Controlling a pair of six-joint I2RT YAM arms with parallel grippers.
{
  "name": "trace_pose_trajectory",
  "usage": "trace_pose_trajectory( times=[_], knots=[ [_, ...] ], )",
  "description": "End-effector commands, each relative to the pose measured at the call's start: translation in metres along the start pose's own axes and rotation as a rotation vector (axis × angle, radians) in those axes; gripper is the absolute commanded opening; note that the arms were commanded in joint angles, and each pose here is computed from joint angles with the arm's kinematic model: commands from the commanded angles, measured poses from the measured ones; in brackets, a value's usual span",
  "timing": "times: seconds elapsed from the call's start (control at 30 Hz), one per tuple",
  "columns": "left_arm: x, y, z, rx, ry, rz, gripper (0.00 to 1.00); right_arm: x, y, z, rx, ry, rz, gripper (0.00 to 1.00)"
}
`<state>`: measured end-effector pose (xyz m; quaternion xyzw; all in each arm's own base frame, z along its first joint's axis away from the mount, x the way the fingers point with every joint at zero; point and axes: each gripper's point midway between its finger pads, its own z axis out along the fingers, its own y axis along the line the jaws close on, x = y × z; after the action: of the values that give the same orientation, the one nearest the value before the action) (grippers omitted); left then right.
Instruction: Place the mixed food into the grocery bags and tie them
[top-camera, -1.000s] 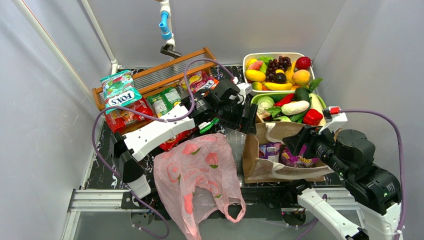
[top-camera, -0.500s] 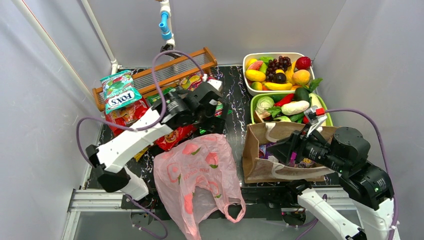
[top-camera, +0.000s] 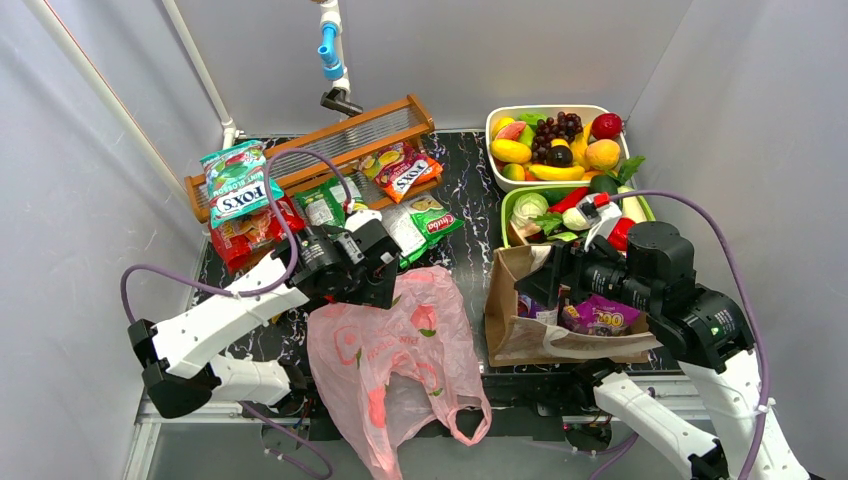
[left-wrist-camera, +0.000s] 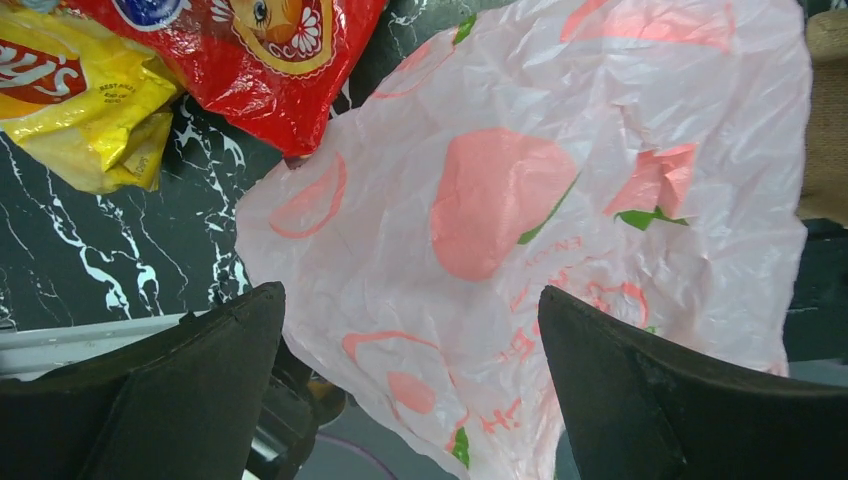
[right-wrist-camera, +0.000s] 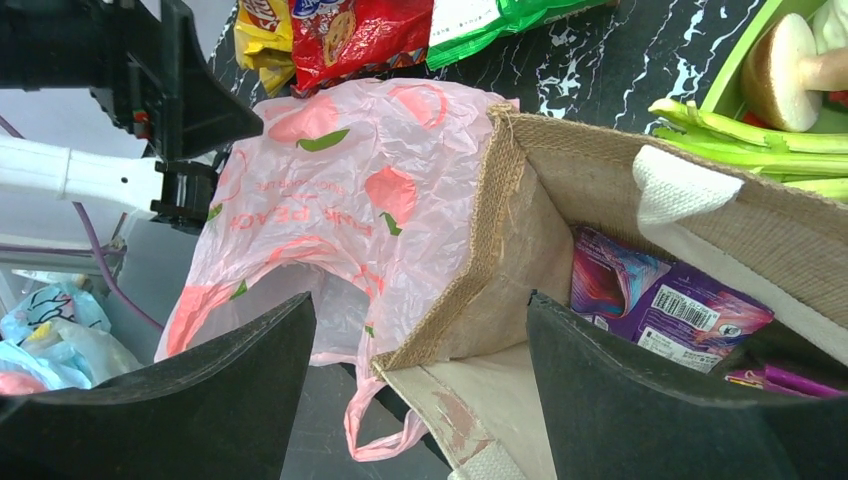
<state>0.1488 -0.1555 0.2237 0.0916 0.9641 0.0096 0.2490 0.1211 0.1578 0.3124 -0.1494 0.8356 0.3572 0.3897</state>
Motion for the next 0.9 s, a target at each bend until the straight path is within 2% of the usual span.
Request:
trace_pose_trajectory(
  times=[0.0,0.23,0.33,0.4,0.47,0.57,0.6,0.73,0.87],
  knots=[
    [0.0,-0.007,0.011,0.028,-0.03,-0.014,0.98,-0.015,0.006,-0.004,-0.018,-0.053,-0.062,0.85],
    [0.006,-0.023,0.05,-0.021,0.027,0.067,0.98,-0.009,-0.005,-0.008,0.037,-0.057,-0.066,0.87],
    [0.01,-0.027,0.065,-0.016,0.025,0.086,0.85,-0.006,-0.008,-0.01,0.05,-0.058,-0.064,0.87],
    [0.012,-0.032,0.07,0.004,0.026,0.101,0.69,-0.003,-0.01,-0.01,0.056,-0.052,-0.063,0.87],
    [0.012,-0.034,0.071,0.008,0.033,0.108,0.42,-0.001,-0.012,-0.011,0.063,-0.048,-0.064,0.87],
    [0.007,-0.038,0.07,0.006,0.038,0.117,0.07,0.002,-0.018,-0.012,0.09,-0.04,-0.072,0.87],
    [0.003,-0.04,0.068,0.012,0.028,0.115,0.0,0.002,-0.022,-0.012,0.114,-0.045,-0.072,0.87],
    [-0.019,-0.045,0.044,0.058,-0.034,0.102,0.0,0.005,-0.031,-0.009,0.152,-0.035,-0.072,0.86],
    [-0.056,-0.047,-0.003,0.112,-0.127,0.09,0.0,0.01,-0.029,-0.001,0.128,0.003,-0.056,0.83]
  ],
)
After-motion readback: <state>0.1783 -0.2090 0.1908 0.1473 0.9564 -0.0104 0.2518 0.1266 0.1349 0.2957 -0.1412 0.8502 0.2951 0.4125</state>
